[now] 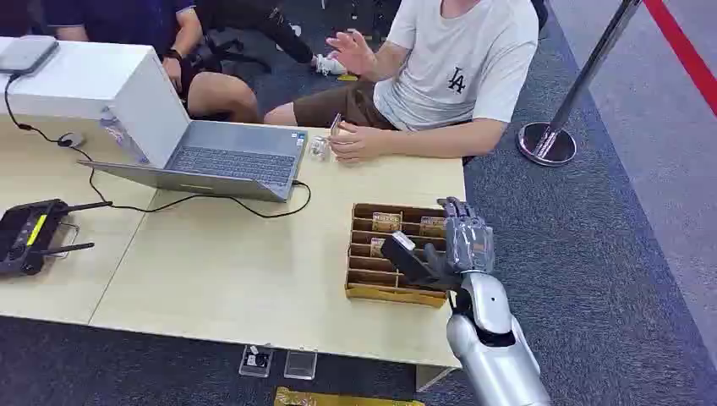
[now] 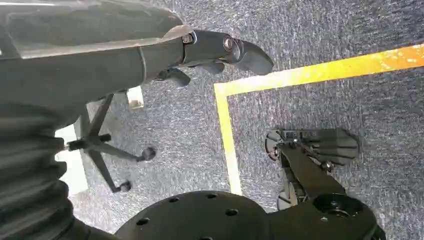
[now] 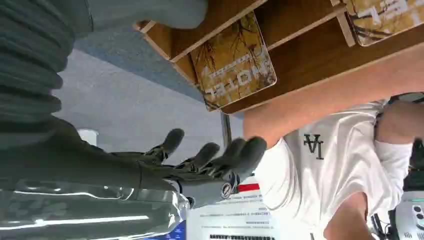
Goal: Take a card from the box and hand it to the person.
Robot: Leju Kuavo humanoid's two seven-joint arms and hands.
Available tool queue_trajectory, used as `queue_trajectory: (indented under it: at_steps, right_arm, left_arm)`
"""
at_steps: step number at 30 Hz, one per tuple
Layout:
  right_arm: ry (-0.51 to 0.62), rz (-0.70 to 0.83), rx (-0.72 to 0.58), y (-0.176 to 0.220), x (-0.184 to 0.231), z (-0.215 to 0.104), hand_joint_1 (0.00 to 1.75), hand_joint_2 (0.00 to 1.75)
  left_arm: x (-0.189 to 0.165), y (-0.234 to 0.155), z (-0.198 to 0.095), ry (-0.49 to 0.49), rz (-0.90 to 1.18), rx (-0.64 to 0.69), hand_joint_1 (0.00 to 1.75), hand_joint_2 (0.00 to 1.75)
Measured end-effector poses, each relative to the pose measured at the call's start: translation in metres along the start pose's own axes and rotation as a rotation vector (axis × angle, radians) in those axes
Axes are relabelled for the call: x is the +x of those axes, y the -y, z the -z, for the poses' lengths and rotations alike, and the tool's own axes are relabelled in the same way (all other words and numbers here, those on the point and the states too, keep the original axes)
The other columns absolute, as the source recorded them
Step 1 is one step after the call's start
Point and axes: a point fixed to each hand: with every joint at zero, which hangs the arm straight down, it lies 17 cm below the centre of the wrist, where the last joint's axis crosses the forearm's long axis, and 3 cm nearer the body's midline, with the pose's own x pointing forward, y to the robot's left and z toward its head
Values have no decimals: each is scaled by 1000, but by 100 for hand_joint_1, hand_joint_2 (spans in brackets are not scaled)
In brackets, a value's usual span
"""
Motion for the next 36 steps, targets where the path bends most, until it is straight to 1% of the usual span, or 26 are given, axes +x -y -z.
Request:
queue_trajectory:
  at_steps: [1,4,9,10,11,12,15,18,21,23,24,25,26,27,30,36]
  right_arm:
    - [0,0,1,0,0,0,73,175]
    - [0,-2,5,-2,0,0,77,175]
    - [4,-4,0,1,1,3,75,175]
    - [4,-5,0,1,1,4,84,175]
    - [4,-5,0,1,1,4,82,175]
    - [4,-5,0,1,1,4,93,175]
    - [8,-6,-1,2,2,6,93,175]
    - [10,-7,-3,3,2,7,98,175]
    - [13,-6,-6,4,3,8,91,175]
    - [13,-4,-4,4,2,8,79,175]
    - [12,-3,-4,3,2,9,79,175]
    - [12,-2,-3,3,2,8,87,175]
    - [11,-1,-1,2,2,8,86,175]
    - [12,-1,1,1,2,8,89,175]
    - [11,0,2,1,1,8,86,175]
    - [8,3,5,0,0,9,87,175]
  left_arm:
    - [0,0,0,0,0,0,0,175]
    - [0,0,0,0,-1,0,0,175]
    - [0,0,0,0,-1,0,0,175]
    - [0,0,0,0,-1,0,0,175]
    - [0,0,0,0,-1,0,0,175]
    - [0,0,0,0,-1,0,0,175]
    - [0,0,0,-2,-3,2,0,175]
    - [0,0,0,-3,-3,2,0,175]
    - [-1,0,0,-5,-6,2,0,175]
    - [-1,0,0,-5,-7,2,0,175]
    - [-1,0,0,-5,-7,2,0,175]
    - [-1,0,0,-5,-7,2,0,175]
    - [-1,0,0,-5,-7,2,0,175]
    - [-1,0,0,-5,-8,3,0,175]
    - [-1,-1,0,-6,-9,3,0,175]
    - [-1,-1,0,-6,-10,3,0,175]
